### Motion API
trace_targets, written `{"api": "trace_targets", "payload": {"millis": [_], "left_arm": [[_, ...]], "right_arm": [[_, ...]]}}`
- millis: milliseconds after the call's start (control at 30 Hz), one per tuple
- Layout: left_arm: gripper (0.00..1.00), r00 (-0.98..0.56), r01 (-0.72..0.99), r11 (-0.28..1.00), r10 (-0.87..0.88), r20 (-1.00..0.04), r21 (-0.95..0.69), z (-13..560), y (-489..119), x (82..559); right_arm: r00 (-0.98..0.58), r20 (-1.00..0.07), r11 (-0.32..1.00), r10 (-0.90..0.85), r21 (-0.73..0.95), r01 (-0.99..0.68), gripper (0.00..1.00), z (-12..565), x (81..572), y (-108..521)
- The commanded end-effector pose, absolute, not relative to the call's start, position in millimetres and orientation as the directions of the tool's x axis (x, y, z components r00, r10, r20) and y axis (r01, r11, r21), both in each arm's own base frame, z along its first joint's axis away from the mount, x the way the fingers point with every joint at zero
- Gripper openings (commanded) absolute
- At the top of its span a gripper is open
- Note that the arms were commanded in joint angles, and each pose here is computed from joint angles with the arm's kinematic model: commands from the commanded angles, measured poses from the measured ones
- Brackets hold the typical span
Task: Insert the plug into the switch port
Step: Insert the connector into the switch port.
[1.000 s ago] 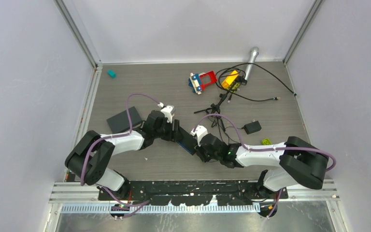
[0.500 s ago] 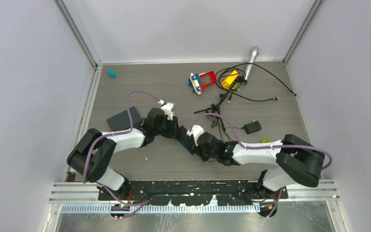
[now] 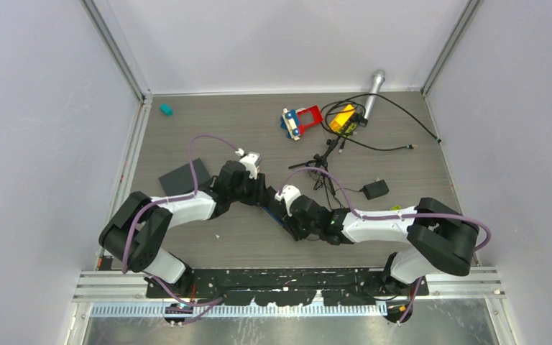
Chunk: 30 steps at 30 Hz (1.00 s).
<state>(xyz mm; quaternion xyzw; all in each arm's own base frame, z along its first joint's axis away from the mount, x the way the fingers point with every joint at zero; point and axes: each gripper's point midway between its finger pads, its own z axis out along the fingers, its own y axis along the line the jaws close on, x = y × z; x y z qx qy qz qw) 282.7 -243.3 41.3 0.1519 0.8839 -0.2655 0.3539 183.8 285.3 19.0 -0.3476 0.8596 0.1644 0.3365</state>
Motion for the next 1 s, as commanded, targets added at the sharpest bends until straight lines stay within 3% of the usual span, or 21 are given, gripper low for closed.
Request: {"api": "trace_targets", "payload": {"millis": [0,300,433,600,967], "left_arm": [[0.46,-0.696,0.463,0.818,0.096,-0.712,-0.342,48,-243,282],[0.46,-0.696,0.463,0.818,0.098,-0.711,-0.34,47,-243,282],[0.45,-0.698,0.468,0.814,0.101,-0.709,-0.344,47,-244,282],[0.45,-0.699,0.483,0.801,0.11,-0.707,-0.353,45,-248,280],[0.43,-0.706,0.543,0.735,0.14,-0.694,-0.405,45,-263,270]], "right_arm": [[-0.581,-0.687,0.739,-0.437,0.094,-0.667,0.41,23,177,277],[-0.601,-0.691,0.75,-0.401,0.129,-0.649,0.39,30,172,275],[-0.59,-0.692,0.744,-0.415,0.116,-0.659,0.3,27,175,277],[-0.573,-0.691,0.727,-0.442,0.099,-0.68,0.09,25,179,285],[-0.486,-0.727,0.697,-0.485,0.013,-0.717,0.01,40,199,300]]}}
